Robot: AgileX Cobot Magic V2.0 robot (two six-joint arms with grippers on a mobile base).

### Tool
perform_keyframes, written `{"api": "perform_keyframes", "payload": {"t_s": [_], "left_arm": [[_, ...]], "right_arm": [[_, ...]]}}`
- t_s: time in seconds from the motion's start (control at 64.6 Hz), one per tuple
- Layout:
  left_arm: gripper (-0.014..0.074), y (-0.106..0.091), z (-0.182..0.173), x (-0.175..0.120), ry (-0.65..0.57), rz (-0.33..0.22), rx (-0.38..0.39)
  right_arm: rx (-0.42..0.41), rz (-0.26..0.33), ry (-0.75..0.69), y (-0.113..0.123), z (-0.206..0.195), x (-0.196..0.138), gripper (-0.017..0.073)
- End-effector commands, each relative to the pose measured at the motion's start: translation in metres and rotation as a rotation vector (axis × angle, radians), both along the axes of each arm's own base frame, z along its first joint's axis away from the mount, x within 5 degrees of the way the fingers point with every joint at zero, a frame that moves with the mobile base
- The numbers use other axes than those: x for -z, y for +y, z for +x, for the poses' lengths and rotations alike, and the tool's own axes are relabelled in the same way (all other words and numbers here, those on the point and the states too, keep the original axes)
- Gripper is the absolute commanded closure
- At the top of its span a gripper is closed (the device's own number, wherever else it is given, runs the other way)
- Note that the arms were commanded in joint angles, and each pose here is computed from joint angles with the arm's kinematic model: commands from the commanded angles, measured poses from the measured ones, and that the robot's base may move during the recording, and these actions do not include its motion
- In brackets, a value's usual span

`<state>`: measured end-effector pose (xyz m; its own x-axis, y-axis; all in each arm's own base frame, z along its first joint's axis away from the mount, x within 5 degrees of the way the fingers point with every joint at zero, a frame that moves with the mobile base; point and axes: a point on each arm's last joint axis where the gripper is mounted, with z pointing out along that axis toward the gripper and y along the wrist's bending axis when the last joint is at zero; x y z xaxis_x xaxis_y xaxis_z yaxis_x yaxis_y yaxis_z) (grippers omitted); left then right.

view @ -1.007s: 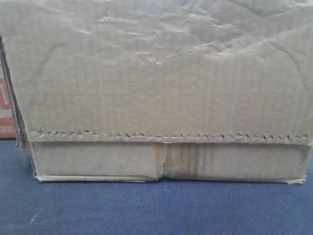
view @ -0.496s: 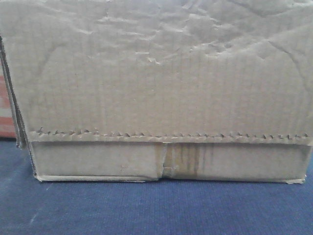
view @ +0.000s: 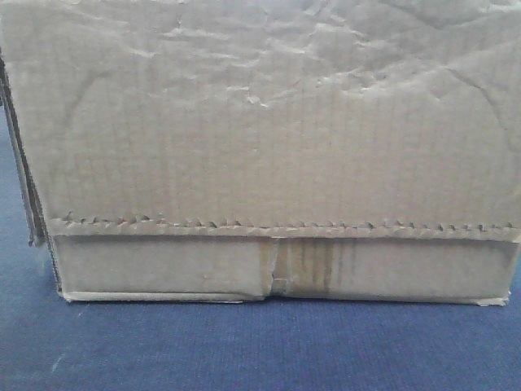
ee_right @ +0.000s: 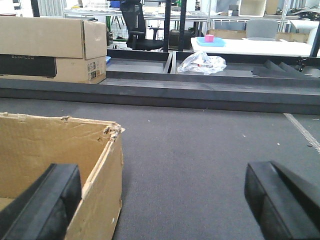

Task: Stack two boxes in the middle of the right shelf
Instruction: 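Close both grippers on the box walls and lift the stacked boxes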

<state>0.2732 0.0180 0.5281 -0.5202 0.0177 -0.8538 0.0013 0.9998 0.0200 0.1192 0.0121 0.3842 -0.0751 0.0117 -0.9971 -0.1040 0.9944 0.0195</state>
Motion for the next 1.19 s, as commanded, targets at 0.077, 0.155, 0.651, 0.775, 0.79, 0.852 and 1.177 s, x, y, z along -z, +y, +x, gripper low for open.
{"api": "perform_keyframes", "payload": {"t_s": [0.077, 0.155, 0.651, 0.775, 0.79, 0.852, 1.177], "left_arm": [[0.0705, -0.060, -0.014, -0.019, -0.079, -0.105, 0.190], [0.0705, -0.084, -0.013, -0.016, -0.065, -0.129, 0.250], [0.0705, -0.180, 0.059, 0.078, 0.292, -0.126, 0.305], [0.0705, -0.188, 0.075, 0.099, 0.346, -0.116, 0.301], [0.0705, -0.189, 0.076, 0.100, 0.350, -0.115, 0.300], [0.0705, -0.191, 0.080, 0.106, 0.368, -0.119, 0.297], [0.0315, -0.191, 0.080, 0.105, 0.360, -0.116, 0.295]], "right_arm": [[0.001, -0.007, -0.010, 0.000, 0.000, -0.002, -0.0009], [0.001, -0.008, -0.008, 0.000, 0.000, -0.002, -0.0009], [-0.002, -0.012, 0.030, 0.000, 0.000, 0.002, -0.0009], [-0.002, -0.012, 0.035, 0.000, 0.000, 0.002, -0.0009], [-0.002, -0.012, 0.035, 0.000, 0.000, 0.002, -0.0009], [-0.002, -0.012, 0.035, 0.000, 0.000, 0.002, -0.0009], [-0.002, -0.012, 0.037, 0.000, 0.000, 0.003, -0.0009]]}}
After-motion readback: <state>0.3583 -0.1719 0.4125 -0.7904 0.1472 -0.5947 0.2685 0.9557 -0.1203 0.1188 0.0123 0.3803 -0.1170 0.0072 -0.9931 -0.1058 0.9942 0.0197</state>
